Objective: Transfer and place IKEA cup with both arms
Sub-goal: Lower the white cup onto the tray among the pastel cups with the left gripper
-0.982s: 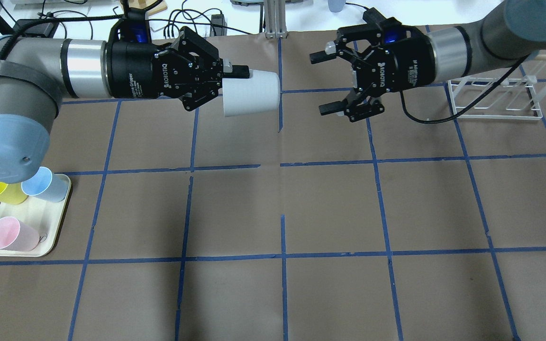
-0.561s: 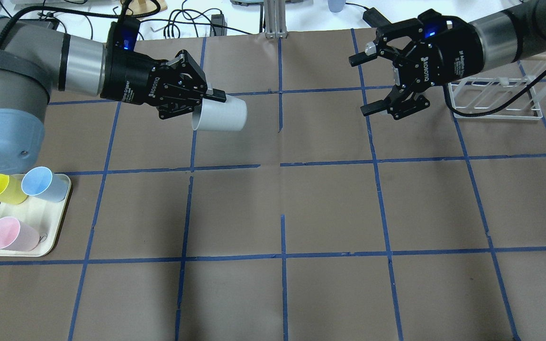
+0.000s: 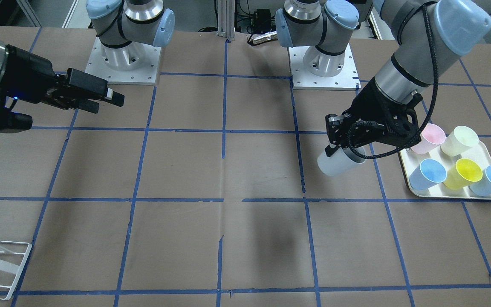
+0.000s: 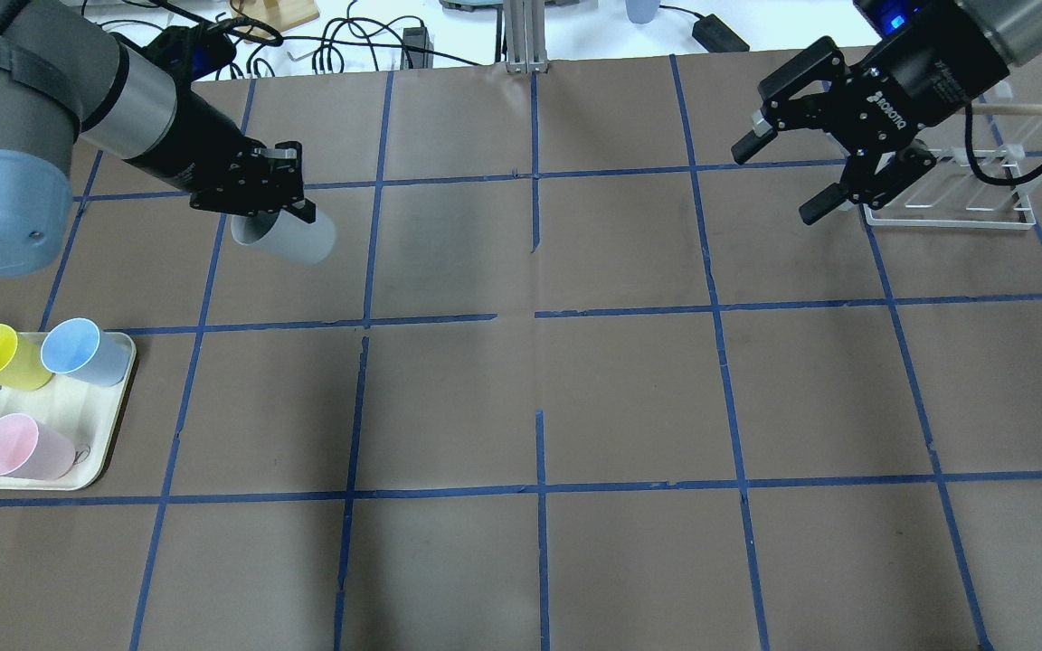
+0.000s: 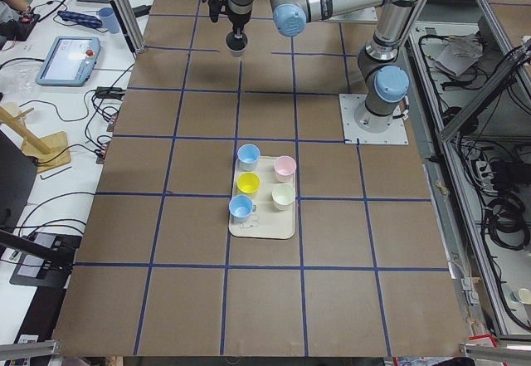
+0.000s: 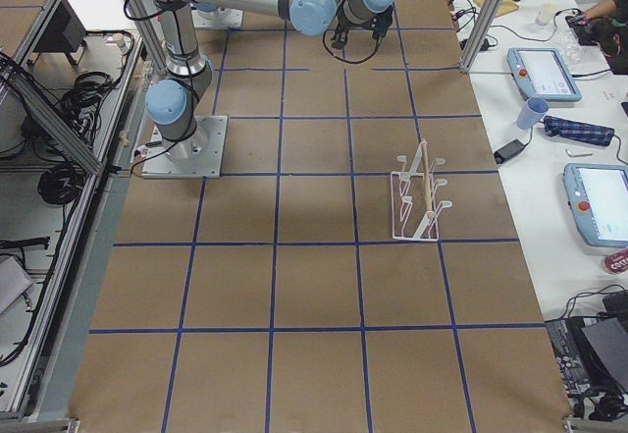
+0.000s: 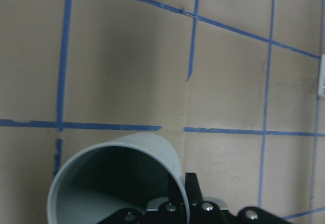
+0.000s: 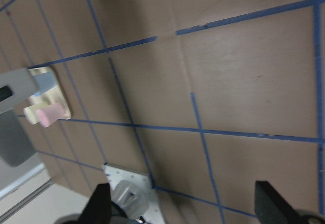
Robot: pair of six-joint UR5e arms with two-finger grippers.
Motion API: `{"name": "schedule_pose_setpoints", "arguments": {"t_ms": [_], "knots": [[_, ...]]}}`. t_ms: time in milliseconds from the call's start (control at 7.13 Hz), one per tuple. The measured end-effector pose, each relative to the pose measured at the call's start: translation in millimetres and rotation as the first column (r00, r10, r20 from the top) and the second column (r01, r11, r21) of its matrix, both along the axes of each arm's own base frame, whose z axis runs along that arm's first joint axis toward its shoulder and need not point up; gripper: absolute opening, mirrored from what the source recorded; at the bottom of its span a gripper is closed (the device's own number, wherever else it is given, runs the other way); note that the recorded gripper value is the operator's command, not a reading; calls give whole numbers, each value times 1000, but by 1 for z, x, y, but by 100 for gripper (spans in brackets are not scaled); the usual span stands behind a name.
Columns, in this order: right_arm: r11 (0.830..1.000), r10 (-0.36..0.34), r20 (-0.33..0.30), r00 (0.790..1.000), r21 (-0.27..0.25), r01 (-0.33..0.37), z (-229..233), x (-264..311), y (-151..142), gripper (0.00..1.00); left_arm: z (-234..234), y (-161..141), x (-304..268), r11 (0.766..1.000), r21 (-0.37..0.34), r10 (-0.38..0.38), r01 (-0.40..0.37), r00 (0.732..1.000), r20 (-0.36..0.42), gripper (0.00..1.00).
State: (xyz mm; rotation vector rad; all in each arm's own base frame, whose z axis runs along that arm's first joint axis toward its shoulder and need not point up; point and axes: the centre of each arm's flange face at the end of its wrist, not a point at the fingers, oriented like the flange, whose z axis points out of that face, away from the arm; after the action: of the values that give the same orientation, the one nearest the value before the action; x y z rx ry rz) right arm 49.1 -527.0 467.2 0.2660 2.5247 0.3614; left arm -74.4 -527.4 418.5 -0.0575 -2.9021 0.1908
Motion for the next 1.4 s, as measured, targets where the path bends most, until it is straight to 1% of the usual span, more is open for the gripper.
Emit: {"name": "schedule_pose_setpoints", "arguments": {"t_ms": [140, 280, 421, 561, 701, 841, 982, 1122, 1262, 1402], "knots": [[1000, 3, -153, 988, -5, -3, 7, 2, 4, 100, -3, -2, 33, 997, 7, -74, 74, 989, 125, 0], [999, 17, -293, 956, -20, -24, 14, 17, 9, 100, -8, -1, 81, 994, 38, -112, 106, 971, 211, 0], [998, 31, -411, 911, -40, -52, 19, 38, 17, 100, -13, 4, 133, 988, 76, -149, 133, 951, 270, 0], [995, 39, -498, 866, -65, -82, 21, 58, 27, 100, -16, 13, 184, 982, 111, -179, 152, 936, 302, 0], [989, 32, -541, 840, -104, -104, 17, 71, 38, 100, -20, 27, 234, 979, 138, -187, 150, 930, 316, 0], [982, 16, -558, 829, -148, -118, 11, 76, 44, 100, -24, 41, 279, 975, 160, -201, 157, 925, 321, 0], [975, 2, -565, 825, -184, -128, 8, 77, 48, 100, -30, 57, 325, 967, 176, -233, 184, 919, 318, 2], [969, -2, -566, 824, -205, -139, 10, 76, 52, 100, -38, 73, 366, 959, 183, -265, 215, 910, 318, 2], [964, 1, -567, 824, -217, -150, 14, 76, 55, 100, -47, 88, 400, 951, 187, -294, 244, 902, 317, 1], [961, 0, -567, 824, -227, -156, 18, 76, 59, 100, -56, 100, 427, 939, 195, -333, 284, 892, 306, 2]]}}
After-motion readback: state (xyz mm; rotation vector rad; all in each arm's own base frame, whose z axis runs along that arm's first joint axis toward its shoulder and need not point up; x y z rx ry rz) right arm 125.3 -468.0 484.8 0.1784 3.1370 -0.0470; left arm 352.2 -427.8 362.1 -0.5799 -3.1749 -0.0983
